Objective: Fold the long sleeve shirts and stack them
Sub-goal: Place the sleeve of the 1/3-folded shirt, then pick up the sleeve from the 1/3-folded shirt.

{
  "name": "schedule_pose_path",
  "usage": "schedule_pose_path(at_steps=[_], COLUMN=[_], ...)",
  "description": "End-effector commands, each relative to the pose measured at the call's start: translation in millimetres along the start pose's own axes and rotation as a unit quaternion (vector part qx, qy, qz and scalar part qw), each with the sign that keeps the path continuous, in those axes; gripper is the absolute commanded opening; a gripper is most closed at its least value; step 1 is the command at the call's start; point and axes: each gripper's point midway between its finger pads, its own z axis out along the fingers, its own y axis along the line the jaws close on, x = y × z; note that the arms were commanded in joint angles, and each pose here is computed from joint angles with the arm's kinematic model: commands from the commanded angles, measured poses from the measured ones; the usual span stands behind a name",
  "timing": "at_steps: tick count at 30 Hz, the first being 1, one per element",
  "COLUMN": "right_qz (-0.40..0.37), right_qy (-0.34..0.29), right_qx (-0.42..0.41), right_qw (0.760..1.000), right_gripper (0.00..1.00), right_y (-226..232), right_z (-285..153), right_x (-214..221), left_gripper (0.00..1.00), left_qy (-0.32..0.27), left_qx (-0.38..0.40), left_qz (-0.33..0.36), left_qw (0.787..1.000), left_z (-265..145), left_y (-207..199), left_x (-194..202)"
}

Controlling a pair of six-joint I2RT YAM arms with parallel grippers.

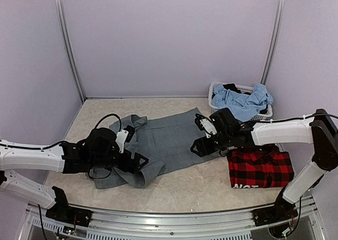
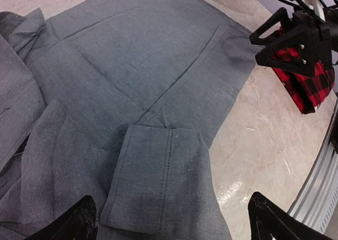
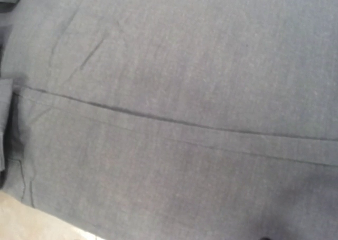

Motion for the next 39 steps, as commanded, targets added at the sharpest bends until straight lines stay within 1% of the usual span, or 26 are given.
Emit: schedule_pose_path(at_steps=[1, 4, 8, 13, 17, 21, 26, 33, 39], right_qz=[-0.004, -0.006, -0.009, -0.011, -0.012, -0.011, -0.013, -0.012, -0.013], right_qy=[-0.014, -0.012, -0.005, -0.001, 0.000, 0.005, 0.006, 0.010, 0.008], right_qx=[-0.009, -0.012, -0.012, -0.007, -0.006, -0.007, -0.004, -0.004, -0.004], right_qw=[1.000, 1.000, 1.000, 1.000, 1.000, 1.000, 1.000, 1.000, 1.000], right_gripper=[0.68, 0.68, 0.68, 0.68, 0.68, 0.68, 0.68, 0.69, 0.68], right_y=[8.2, 8.8, 9.0, 6.8, 5.9, 5.7, 4.4, 3.8, 4.7], right_z=[2.5, 6.7, 11.1, 13.5, 14.8, 18.3, 18.1, 19.0, 17.6], right_x=[-11.4, -10.6, -7.9, -4.2, -1.1, 1.4, 3.4, 8.3, 6.6], left_gripper=[0.92, 0.83, 0.76, 0.75, 0.78, 0.78, 0.74, 0.59, 0.39], left_qy=[-0.006, 0.025, 0.068, 0.100, 0.104, 0.100, 0.115, 0.103, 0.079], left_qx=[-0.027, -0.051, -0.050, -0.030, -0.025, -0.017, -0.013, 0.012, 0.036], left_qz=[-0.090, -0.108, -0.141, -0.193, -0.228, -0.239, -0.245, -0.259, -0.248], left_qw=[0.996, 0.993, 0.986, 0.976, 0.968, 0.966, 0.963, 0.960, 0.965], left_z=[-4.5, 0.4, 9.4, 14.8, 12.2, 13.4, 22.9, 34.6, 40.5], left_y=[16.9, 26.2, 26.0, 18.9, 17.1, 14.7, 14.1, 6.9, -1.7], left_x=[-4.8, 1.2, 15.9, 34.7, 40.3, 39.5, 50.9, 51.1, 40.2])
